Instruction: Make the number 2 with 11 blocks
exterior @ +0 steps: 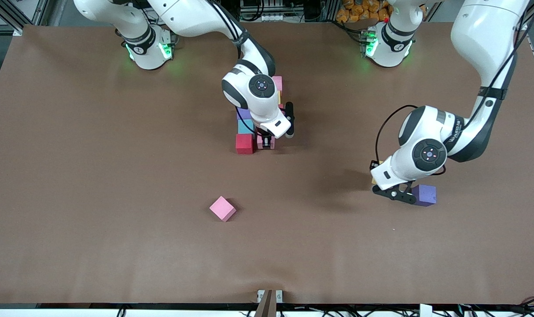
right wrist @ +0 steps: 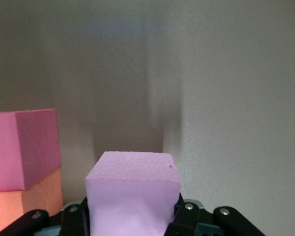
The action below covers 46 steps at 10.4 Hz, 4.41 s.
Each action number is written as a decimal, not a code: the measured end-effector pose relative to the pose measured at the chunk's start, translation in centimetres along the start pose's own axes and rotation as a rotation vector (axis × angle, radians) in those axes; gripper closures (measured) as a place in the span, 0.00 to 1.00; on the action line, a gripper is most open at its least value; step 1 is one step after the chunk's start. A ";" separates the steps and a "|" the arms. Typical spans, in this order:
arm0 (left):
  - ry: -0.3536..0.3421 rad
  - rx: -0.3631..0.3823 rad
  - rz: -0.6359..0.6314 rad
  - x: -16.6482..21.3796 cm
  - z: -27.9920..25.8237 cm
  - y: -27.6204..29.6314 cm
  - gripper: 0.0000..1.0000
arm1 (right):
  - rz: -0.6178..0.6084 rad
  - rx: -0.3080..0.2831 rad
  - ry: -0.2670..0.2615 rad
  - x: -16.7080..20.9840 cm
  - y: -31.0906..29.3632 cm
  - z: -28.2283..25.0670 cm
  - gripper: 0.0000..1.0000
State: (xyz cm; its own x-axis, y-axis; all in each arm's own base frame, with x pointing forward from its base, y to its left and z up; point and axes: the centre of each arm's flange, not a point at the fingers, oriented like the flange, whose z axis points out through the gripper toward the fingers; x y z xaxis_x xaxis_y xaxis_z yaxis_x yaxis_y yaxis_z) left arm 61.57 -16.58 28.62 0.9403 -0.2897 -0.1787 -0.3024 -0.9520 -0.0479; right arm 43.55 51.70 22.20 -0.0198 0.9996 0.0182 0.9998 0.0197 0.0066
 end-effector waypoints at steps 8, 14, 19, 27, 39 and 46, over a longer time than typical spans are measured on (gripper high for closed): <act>-0.015 -0.039 -0.056 0.0 0.3 0.0 0.45 | 0.001 0.003 -0.012 -1.4 0.7 1.2 0.44; -0.014 -0.037 -0.054 0.0 0.2 0.1 0.45 | 0.000 0.002 -0.011 -1.6 0.5 1.9 0.44; -0.014 -0.036 -0.054 0.0 0.2 0.2 0.45 | -0.003 0.004 -0.014 -1.6 0.5 2.2 0.40; -0.007 -0.032 -0.096 0.0 -0.3 0.9 0.45 | -0.007 0.006 -0.015 -1.6 0.4 2.4 0.00; -0.035 -0.011 -0.241 -0.6 -0.2 4.7 0.45 | 0.000 -0.012 -0.004 -1.7 1.1 1.5 0.00; -0.065 0.006 -0.380 -1.2 -0.4 7.3 0.45 | 0.016 -0.010 -0.007 -2.8 2.3 -2.7 0.00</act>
State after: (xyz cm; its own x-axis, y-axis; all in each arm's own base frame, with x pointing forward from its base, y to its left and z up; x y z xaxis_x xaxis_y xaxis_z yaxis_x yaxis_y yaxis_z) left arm 58.30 -23.19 28.90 0.9737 0.0904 -0.2092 0.0643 -0.9896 -0.1285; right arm 45.91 48.88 24.82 -0.0038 0.9999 0.0112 0.9999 0.0036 0.0165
